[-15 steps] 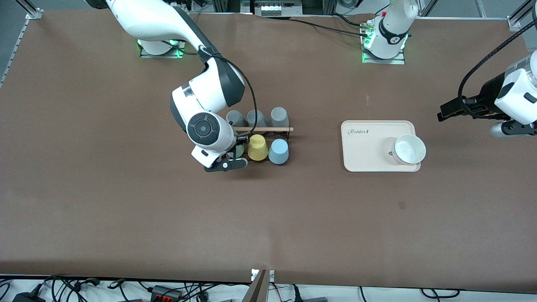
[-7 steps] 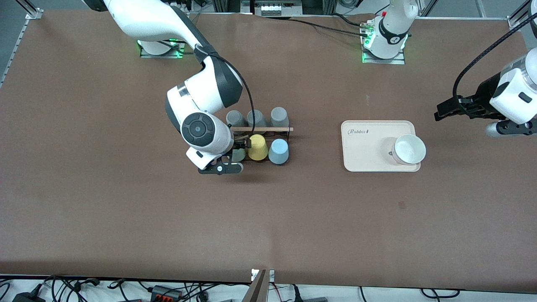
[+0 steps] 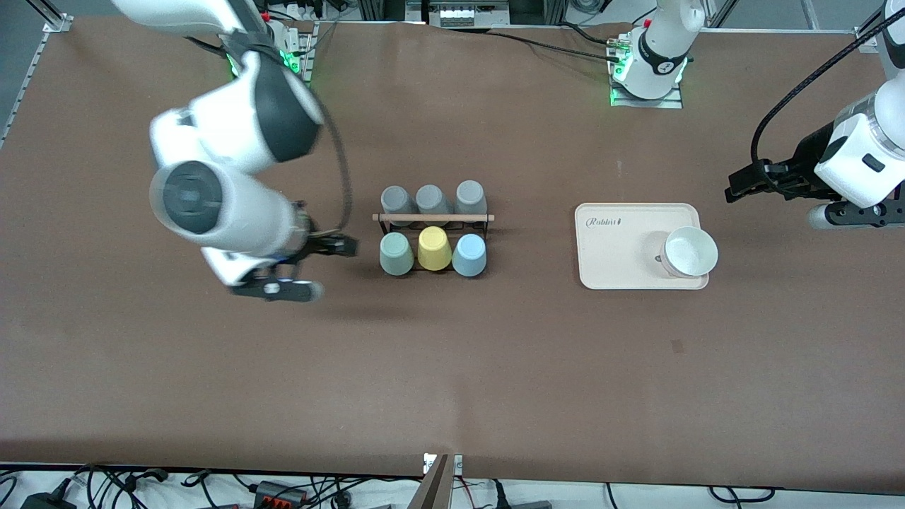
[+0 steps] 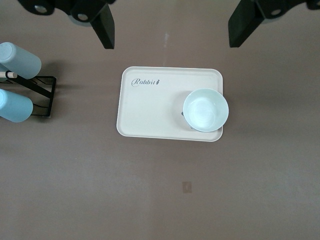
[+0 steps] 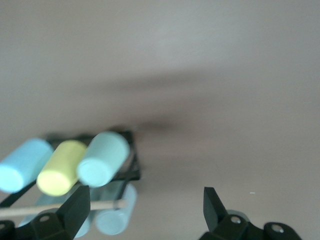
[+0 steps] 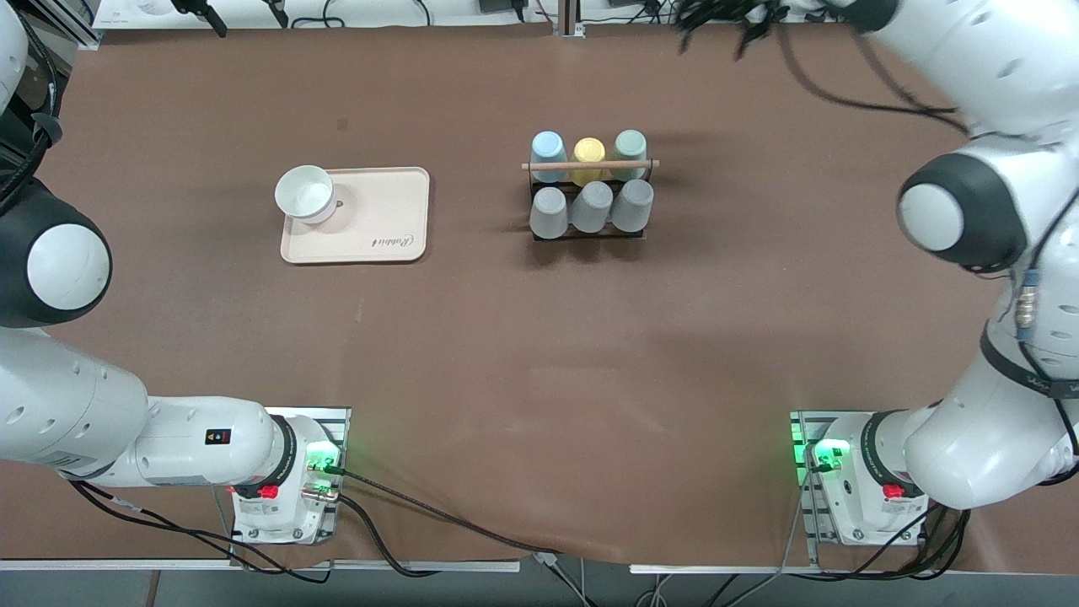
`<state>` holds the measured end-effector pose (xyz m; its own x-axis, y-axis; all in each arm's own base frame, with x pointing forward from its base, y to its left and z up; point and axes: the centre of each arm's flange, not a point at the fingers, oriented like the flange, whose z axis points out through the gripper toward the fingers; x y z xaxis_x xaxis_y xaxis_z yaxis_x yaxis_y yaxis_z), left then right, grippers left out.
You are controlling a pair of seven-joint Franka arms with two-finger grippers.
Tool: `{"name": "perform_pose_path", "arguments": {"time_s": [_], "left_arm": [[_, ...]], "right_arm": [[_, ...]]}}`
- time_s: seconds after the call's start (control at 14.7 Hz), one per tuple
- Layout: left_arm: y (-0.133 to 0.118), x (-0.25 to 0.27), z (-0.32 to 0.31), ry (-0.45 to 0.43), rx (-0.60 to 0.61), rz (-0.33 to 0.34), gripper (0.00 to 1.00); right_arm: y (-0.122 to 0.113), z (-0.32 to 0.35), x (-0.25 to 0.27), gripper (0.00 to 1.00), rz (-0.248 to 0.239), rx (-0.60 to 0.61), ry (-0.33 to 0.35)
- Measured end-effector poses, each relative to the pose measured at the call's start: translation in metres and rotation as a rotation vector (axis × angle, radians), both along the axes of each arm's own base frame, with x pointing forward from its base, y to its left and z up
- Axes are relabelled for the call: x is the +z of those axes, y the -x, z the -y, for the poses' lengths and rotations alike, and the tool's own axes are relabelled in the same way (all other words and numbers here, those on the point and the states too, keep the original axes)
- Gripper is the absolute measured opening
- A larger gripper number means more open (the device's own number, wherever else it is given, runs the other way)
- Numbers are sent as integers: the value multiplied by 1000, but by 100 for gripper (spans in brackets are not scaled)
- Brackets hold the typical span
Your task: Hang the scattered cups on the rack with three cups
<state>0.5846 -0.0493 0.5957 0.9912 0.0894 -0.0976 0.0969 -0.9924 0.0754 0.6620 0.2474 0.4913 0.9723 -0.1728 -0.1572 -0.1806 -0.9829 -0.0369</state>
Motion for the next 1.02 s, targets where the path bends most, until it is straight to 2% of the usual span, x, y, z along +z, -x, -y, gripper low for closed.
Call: {"name": "perform_pose_path", "arguments": {"time_s": [0.27, 0.41, 0.61, 0.68, 0.88, 1.02], "left_arm": [[0, 0, 0, 0, -1, 0, 100], [0, 0, 0, 0, -1, 0, 100], [0, 0, 1, 0, -2, 0, 100], [0, 0, 1, 0, -2, 0, 100], [0, 0, 1, 0, -3, -1, 100], [0, 0, 1, 0, -3, -1, 100]], "right_arm": [[-17, 121, 44, 100, 36, -152, -2], [-18, 155, 57, 100, 56, -173, 23], [-17, 193, 72, 100, 97, -72, 76], [-15, 212, 79, 100, 115, -30, 75], [-3, 276, 102, 100, 210, 72, 69], [11, 296, 113, 100, 238, 109, 70]]}}
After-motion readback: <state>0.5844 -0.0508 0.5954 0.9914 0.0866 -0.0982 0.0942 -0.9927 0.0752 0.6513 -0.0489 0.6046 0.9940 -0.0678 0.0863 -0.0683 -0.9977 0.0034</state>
